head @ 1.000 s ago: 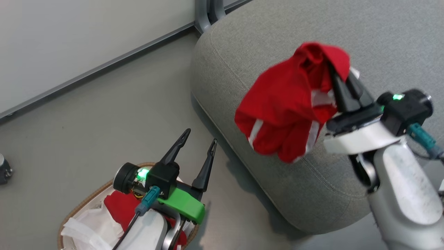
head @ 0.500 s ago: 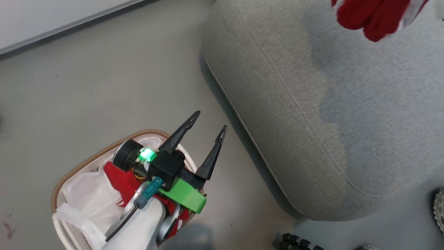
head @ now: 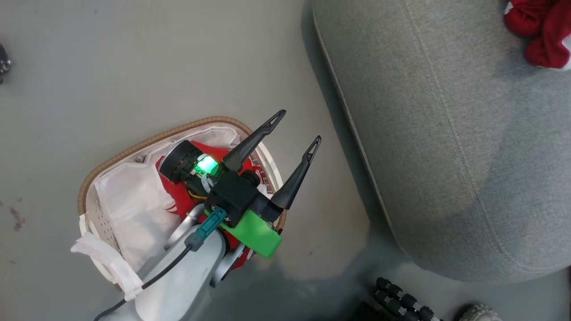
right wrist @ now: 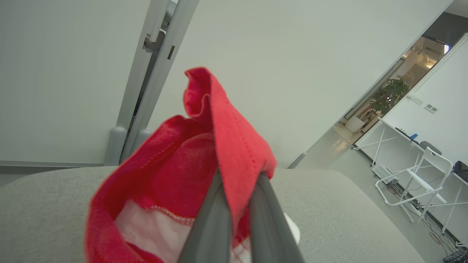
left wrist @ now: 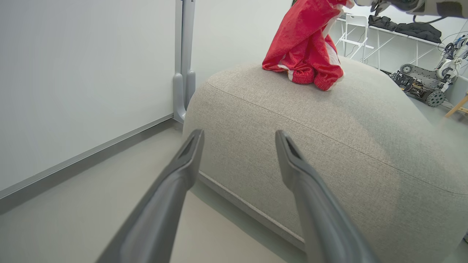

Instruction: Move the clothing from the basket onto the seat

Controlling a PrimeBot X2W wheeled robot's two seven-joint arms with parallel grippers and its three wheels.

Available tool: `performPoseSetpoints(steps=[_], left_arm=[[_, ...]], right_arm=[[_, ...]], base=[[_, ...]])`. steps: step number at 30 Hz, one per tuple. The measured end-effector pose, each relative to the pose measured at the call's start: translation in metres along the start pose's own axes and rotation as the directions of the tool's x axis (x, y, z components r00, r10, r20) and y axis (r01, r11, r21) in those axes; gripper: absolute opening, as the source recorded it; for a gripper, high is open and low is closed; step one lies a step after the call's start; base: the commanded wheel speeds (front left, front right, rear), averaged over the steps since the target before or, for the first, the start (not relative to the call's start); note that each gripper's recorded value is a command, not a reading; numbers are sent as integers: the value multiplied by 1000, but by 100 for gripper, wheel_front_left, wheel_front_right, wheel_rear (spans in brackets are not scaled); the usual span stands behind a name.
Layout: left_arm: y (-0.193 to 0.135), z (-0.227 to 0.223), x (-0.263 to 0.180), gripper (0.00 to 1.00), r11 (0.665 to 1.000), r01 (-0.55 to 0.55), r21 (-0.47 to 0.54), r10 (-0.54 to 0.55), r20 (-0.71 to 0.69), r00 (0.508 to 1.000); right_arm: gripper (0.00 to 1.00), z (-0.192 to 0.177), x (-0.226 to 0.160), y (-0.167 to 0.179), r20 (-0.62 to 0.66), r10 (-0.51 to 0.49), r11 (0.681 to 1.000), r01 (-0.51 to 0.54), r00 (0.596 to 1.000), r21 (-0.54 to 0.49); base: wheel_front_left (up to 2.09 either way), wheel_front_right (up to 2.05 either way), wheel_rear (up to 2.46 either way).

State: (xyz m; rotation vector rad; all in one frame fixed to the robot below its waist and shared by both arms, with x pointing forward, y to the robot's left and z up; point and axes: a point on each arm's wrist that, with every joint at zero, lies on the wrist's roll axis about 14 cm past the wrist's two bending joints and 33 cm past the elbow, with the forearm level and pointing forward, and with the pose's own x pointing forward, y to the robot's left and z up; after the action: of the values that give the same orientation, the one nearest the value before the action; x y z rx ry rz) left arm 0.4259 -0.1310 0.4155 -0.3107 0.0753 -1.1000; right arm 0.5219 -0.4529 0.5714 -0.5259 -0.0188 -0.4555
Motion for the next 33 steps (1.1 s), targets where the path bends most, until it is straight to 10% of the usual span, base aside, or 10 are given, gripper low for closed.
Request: performPoseSetpoints(steps=[5, 7, 8, 9, 20, 33], left_arm=[[5, -12, -6, 100, 1000, -8, -20, 8, -23, 1000], [6, -14, -8, 100, 1000, -12, -21, 11, -31, 999], [6, -13, -8, 100, 1000, -13, -21, 12, -32, 999], [6, -13, -8, 100, 1000, -14, -18, 13, -33, 999], [-11, 5, -10, 100, 999, -43, -9, 43, -37, 998], [-9, 41, -43, 100, 975, -216, 45, 216, -4, 976]], right_arm=[[0, -71, -25, 34, -180, 28, 998, -18, 983, 59], [44, -85, -37, 41, -218, 33, 997, -17, 975, 77], [88, -90, -42, 41, -232, 32, 997, -13, 972, 81], [100, -95, -50, 40, -247, 29, 996, -8, 969, 85], [100, -116, -131, 9, -332, 4, 994, 33, 943, 106], [100, -52, -167, 39, -143, 104, 956, -59, 984, 288]], base=[[0, 0, 0], [0, 0, 0], [0, 0, 0], [0, 0, 0], [0, 0, 0], [0, 0, 0]])
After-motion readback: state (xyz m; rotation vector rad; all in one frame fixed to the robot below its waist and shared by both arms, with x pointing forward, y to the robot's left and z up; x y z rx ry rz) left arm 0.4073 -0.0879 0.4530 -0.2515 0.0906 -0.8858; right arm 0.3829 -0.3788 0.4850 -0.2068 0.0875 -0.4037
